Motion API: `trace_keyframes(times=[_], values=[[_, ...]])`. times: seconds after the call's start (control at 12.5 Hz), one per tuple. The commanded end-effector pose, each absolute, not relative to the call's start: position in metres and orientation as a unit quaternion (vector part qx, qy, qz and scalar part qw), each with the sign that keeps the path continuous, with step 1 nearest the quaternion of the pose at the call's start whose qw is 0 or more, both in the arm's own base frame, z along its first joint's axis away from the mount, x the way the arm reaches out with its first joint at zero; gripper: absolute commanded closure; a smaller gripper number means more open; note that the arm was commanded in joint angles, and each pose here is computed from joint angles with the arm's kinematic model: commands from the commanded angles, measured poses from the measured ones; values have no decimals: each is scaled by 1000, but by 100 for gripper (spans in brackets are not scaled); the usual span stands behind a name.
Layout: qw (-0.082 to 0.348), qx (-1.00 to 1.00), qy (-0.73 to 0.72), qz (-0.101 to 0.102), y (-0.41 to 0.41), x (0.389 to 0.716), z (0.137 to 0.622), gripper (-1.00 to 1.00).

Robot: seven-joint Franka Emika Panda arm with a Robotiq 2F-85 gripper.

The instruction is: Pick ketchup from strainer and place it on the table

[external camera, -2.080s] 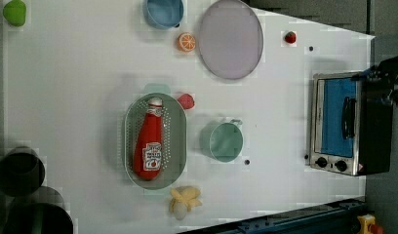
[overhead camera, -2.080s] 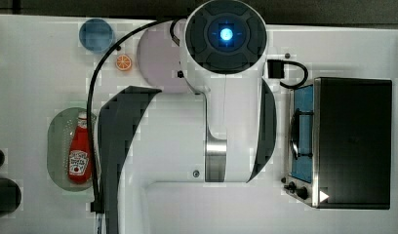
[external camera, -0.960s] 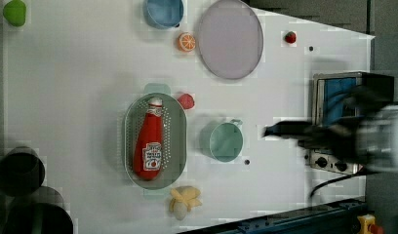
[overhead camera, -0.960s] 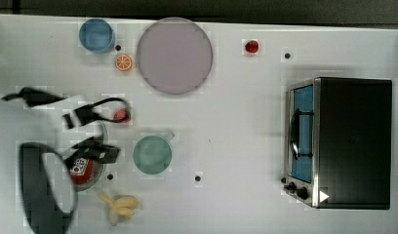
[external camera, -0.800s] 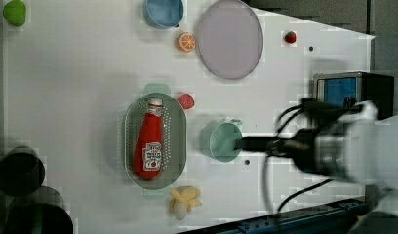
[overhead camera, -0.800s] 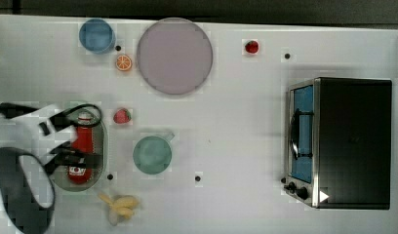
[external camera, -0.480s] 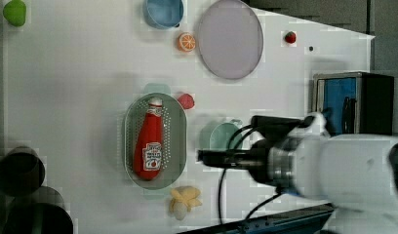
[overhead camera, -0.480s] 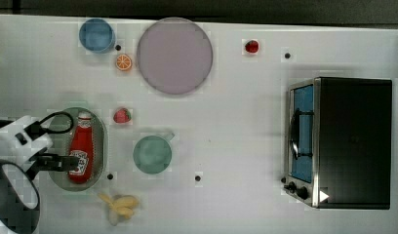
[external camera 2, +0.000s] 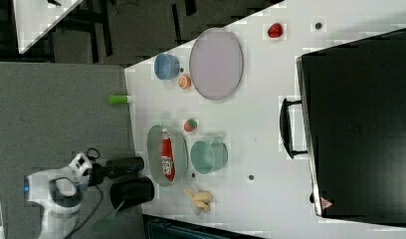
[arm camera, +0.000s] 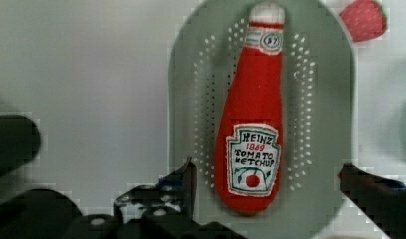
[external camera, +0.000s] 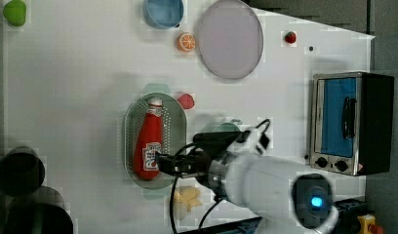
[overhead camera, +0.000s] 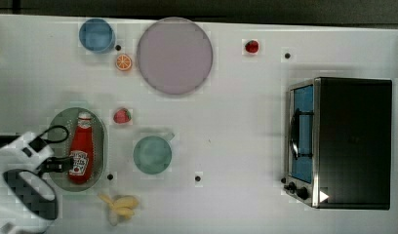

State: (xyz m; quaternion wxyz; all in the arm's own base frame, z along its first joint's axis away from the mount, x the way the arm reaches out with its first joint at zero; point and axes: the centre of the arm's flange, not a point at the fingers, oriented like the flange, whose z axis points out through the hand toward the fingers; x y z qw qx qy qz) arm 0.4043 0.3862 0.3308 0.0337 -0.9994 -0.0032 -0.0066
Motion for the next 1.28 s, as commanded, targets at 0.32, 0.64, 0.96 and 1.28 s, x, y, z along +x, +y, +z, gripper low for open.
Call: trace_keyframes(times=[0.32, 0.64, 0.96, 1.28], values=[[65, -993, 87, 36, 371, 403, 240, -100], [65, -995, 64, 45, 369, 412, 195, -100], [68, -993, 77, 57, 377, 415, 170, -91], [61, -994, 75, 56, 378, 414, 167, -19]])
